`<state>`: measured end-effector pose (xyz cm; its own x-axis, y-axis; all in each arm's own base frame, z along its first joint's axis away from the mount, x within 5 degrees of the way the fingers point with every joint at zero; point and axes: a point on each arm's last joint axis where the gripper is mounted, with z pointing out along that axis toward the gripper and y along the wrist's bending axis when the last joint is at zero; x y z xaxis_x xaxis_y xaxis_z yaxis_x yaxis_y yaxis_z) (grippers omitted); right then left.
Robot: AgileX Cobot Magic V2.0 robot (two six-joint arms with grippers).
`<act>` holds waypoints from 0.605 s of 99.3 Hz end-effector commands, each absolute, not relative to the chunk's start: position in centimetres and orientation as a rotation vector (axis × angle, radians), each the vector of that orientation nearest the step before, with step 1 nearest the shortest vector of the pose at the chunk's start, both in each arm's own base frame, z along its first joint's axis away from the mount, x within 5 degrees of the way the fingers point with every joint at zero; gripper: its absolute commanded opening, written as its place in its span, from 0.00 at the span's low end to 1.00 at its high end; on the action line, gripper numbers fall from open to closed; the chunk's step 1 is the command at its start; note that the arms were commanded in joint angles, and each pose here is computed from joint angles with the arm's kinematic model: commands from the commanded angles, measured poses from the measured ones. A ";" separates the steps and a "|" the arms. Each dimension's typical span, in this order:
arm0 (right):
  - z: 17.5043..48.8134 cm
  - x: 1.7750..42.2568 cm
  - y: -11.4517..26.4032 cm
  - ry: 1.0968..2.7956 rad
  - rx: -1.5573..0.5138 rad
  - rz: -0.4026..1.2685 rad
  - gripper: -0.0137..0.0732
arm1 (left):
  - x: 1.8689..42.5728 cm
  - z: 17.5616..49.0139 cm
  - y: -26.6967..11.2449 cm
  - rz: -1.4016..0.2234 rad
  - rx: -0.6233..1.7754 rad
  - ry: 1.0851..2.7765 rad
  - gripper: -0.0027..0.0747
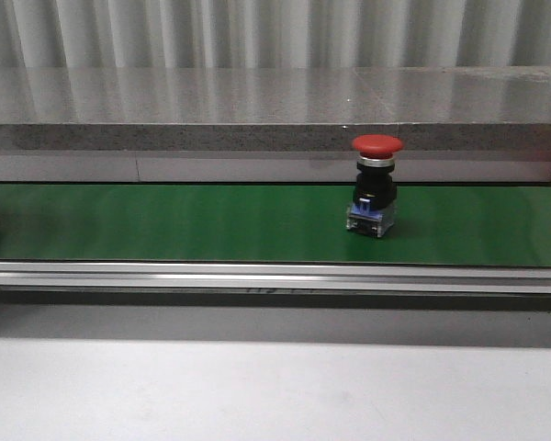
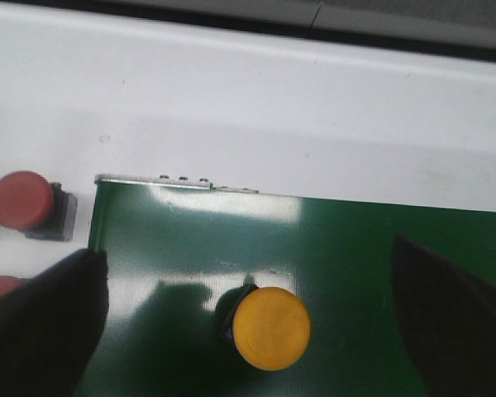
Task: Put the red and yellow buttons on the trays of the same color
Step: 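Set the yellow button on the belt and open the left gripper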
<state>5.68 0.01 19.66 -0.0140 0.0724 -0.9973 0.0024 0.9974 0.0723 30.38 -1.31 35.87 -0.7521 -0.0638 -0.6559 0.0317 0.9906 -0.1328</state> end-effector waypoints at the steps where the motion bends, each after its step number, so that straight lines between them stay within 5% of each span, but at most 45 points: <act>1: 21.1 5.4 0.0 1.464 0.049 0.041 0.01 | 28.0 39.1 -1.9 -0.186 0.005 2.230 0.86; 42: 21.1 5.4 0.0 1.464 0.049 0.041 0.01 | 17.0 34.9 -2.4 -0.207 0.056 2.076 0.84; 60: 21.3 5.4 -0.1 1.439 0.049 0.040 0.01 | 13.9 32.4 -2.1 -0.202 0.050 2.040 0.56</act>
<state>5.68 0.01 19.69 -0.0100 0.0723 -0.9973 0.0024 0.9974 0.0723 14.59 -2.10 31.55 -0.5755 -0.0296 -0.8173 0.1146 0.9866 -0.1164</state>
